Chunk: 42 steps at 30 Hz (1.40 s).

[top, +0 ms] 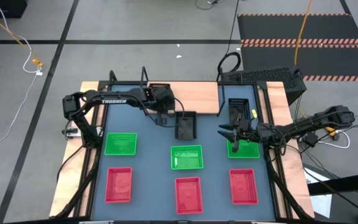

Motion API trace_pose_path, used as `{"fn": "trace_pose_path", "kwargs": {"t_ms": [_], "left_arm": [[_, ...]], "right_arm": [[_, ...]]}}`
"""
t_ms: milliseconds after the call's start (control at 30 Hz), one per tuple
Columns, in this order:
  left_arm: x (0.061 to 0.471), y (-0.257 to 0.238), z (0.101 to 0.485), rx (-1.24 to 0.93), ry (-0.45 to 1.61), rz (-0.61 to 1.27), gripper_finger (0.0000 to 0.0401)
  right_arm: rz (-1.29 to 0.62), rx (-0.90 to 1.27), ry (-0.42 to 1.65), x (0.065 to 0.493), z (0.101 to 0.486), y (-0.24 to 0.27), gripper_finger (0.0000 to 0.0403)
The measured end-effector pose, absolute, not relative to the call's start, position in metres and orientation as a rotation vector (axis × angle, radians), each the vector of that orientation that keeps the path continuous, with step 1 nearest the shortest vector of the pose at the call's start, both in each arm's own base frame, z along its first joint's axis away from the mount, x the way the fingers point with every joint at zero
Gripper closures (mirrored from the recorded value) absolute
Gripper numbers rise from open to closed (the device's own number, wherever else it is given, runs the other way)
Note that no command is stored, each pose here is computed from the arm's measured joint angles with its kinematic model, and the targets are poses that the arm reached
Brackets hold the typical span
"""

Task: Stack baskets on shelf by color
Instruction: Put the top left black bin on the shelf, then put the middle green bin on the shelf

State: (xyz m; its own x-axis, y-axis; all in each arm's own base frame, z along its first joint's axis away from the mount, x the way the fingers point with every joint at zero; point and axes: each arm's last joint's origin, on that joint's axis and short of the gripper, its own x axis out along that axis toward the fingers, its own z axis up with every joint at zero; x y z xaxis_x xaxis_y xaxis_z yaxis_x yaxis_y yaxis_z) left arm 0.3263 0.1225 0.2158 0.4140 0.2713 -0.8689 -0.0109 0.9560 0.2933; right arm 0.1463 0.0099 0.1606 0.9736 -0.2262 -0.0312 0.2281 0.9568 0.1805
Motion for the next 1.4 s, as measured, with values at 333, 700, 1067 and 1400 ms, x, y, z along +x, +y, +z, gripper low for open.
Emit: {"fn": "trace_pose_path", "kwargs": {"t_ms": [333, 700, 1067, 1400], "left_arm": [[0.321, 0.131, 0.215, 0.223, 1.146, 0.206, 0.0354], [0.312, 0.140, 0.212, 0.190, 1.210, 0.219, 0.0352], [0.316, 0.125, 0.215, 0.303, 1.245, 0.303, 0.0327], [0.314, 0.104, 0.233, 0.356, 1.213, 0.377, 0.0206]], "right_arm": [[-0.235, 0.180, 0.010, 0.146, 0.161, 0.010, 0.0273], [-0.237, 0.187, 0.009, 0.146, 0.161, 0.010, 0.0273], [-0.237, 0.187, 0.009, 0.146, 0.161, 0.010, 0.0273], [-0.232, 0.180, 0.010, 0.146, 0.161, 0.010, 0.0273]]}}
